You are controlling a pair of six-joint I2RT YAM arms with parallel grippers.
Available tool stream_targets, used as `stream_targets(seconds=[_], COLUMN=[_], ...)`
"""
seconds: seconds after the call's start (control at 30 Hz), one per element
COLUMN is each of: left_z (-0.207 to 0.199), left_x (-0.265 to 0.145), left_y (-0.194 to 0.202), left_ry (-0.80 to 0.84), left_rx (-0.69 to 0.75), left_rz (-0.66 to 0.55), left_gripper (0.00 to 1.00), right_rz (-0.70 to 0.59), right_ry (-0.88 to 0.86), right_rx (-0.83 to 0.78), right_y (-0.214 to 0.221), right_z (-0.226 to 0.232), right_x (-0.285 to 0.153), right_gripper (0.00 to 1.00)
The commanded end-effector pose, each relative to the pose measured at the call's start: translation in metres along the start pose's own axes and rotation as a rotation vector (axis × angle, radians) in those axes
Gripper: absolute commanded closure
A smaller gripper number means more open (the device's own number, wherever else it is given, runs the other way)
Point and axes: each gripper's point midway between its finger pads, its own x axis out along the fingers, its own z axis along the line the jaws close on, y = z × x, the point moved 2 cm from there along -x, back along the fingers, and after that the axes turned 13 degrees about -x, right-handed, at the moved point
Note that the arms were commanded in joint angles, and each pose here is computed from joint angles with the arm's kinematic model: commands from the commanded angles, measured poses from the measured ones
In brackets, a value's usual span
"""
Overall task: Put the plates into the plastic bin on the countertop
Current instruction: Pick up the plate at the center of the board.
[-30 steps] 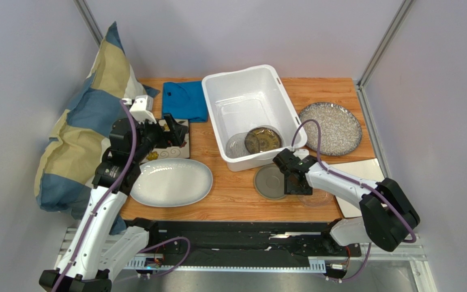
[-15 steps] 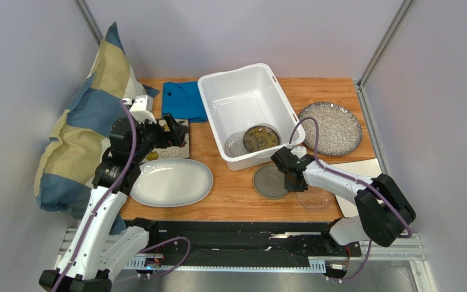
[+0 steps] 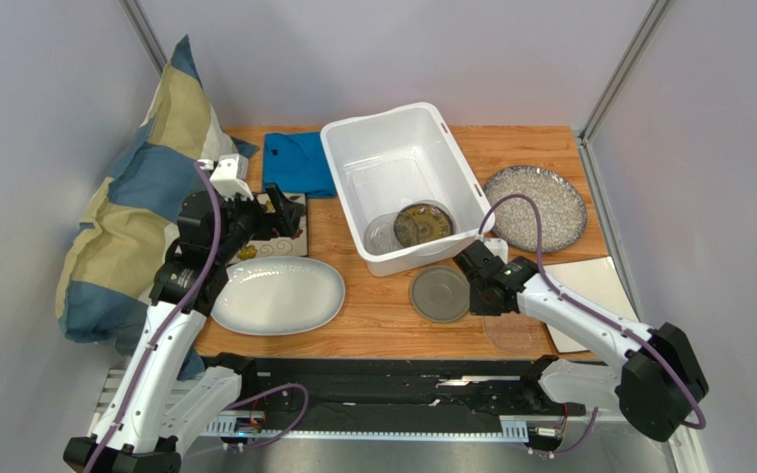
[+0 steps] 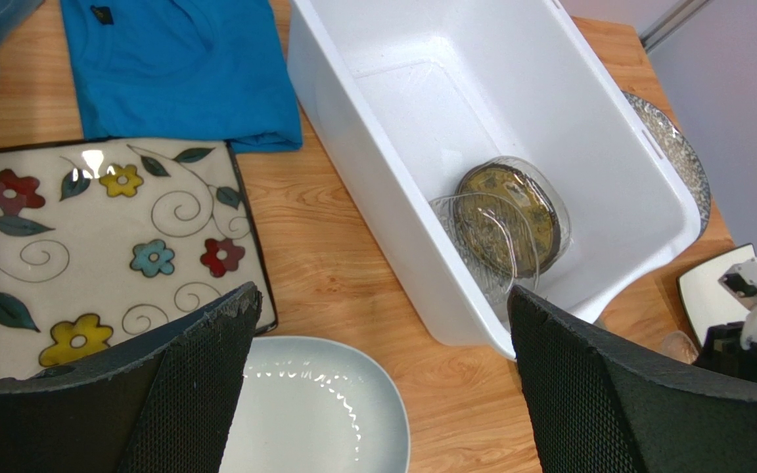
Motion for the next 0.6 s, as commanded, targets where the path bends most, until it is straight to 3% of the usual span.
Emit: stream_targets(seconds=[0.0,0.3,0.57], left_z=[-0.007,-0.009,-0.009], left_x=[-0.001,-0.002,-0.003], left_y=[-0.007,-0.008,-0.009], left_ry=[0.032,0.038,0.038], left_rx=[-0.003,-0.001,0.000], left_rz=[-0.029,-0.033,-0.038], left_gripper=[0.02,0.02,0.02], right_rz=[-0.105,-0.299,-0.610], right_ry=[-0.103,-0.097,-0.037], right_rx=[-0.010,-0.011,-0.049], right_y=[-0.024,-0.056,-0.143], right_z=[0.006,-0.023,-0.038], right_x=[-0.041,-0.116,-0.195], right_gripper=[1.00,1.00,1.00])
